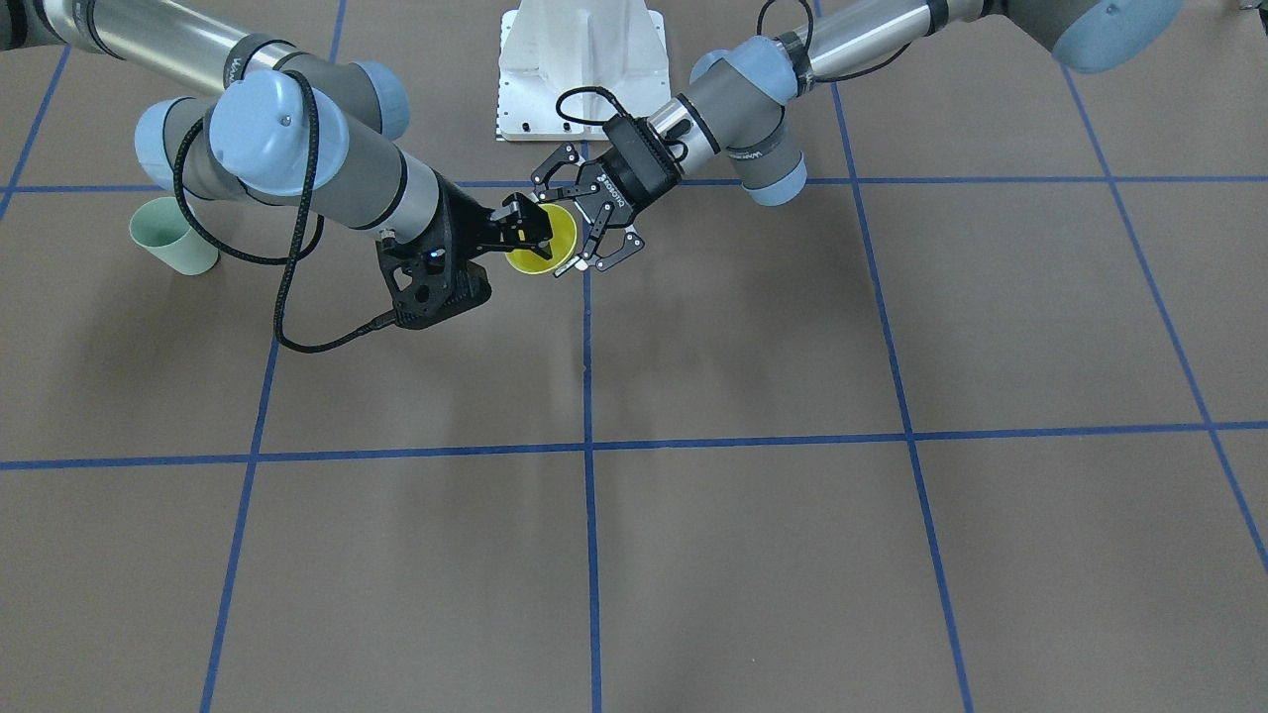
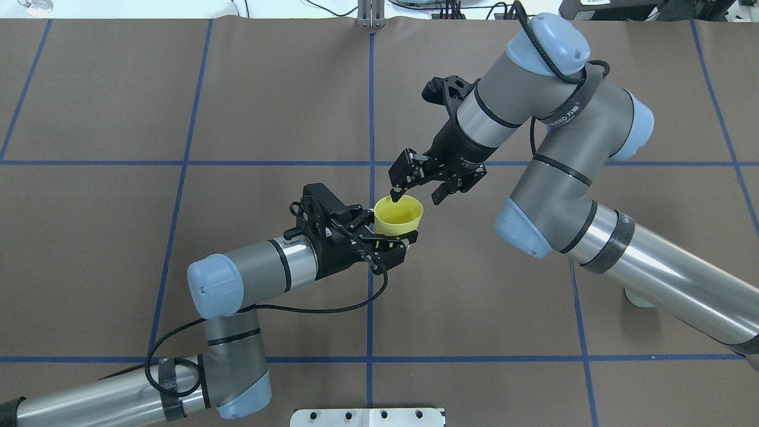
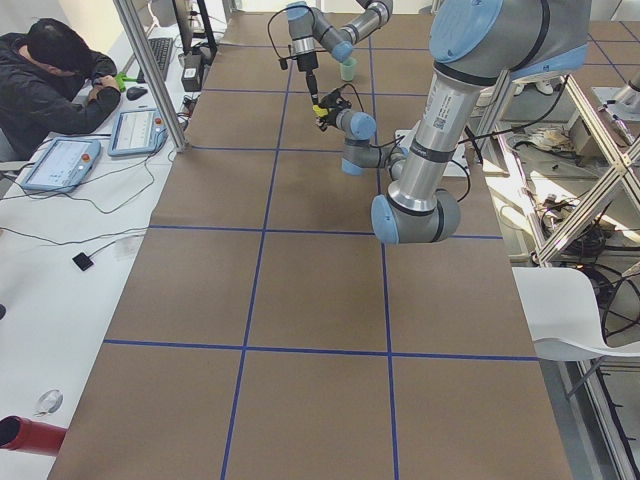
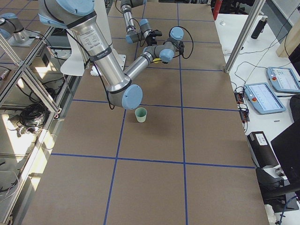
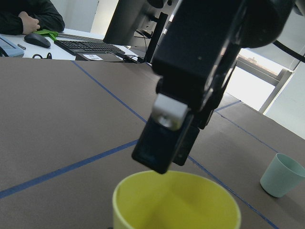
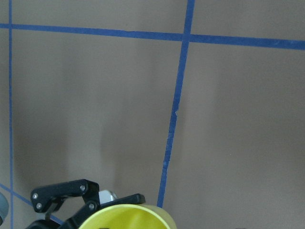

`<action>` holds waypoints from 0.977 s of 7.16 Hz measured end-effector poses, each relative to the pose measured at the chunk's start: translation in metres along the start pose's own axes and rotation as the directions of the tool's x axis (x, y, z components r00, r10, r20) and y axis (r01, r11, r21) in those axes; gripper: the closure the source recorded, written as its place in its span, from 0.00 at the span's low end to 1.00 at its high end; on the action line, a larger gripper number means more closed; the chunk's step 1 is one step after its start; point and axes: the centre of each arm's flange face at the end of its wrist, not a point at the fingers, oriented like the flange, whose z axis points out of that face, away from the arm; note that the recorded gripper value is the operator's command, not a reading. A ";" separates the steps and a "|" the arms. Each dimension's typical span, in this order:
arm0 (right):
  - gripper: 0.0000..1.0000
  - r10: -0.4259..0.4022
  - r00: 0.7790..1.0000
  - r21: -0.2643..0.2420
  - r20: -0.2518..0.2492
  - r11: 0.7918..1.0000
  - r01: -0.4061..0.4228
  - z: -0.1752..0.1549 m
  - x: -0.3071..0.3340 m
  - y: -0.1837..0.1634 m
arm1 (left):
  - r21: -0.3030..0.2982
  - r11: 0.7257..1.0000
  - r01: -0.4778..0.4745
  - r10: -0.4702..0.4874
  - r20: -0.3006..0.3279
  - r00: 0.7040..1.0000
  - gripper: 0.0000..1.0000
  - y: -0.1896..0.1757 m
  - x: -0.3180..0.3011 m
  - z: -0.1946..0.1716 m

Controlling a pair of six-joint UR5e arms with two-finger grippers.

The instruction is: Transfer and stack yellow cup on green cup

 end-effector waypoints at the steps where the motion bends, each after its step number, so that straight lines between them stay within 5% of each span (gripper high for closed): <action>1: 0.19 0.001 1.000 -0.002 -0.001 1.000 -0.001 0.001 0.001 0.001 | 0.000 1.000 0.001 -0.001 -0.001 1.000 1.00 0.000 0.001 0.000; 5: 0.37 0.001 1.000 -0.012 -0.004 1.000 -0.001 0.008 0.003 0.005 | 0.003 1.000 0.004 -0.004 -0.006 1.000 1.00 -0.002 0.003 0.001; 7: 0.39 0.004 1.000 -0.017 -0.007 1.000 -0.004 0.011 0.007 0.007 | 0.003 1.000 0.004 -0.004 -0.007 1.000 1.00 -0.002 0.003 0.001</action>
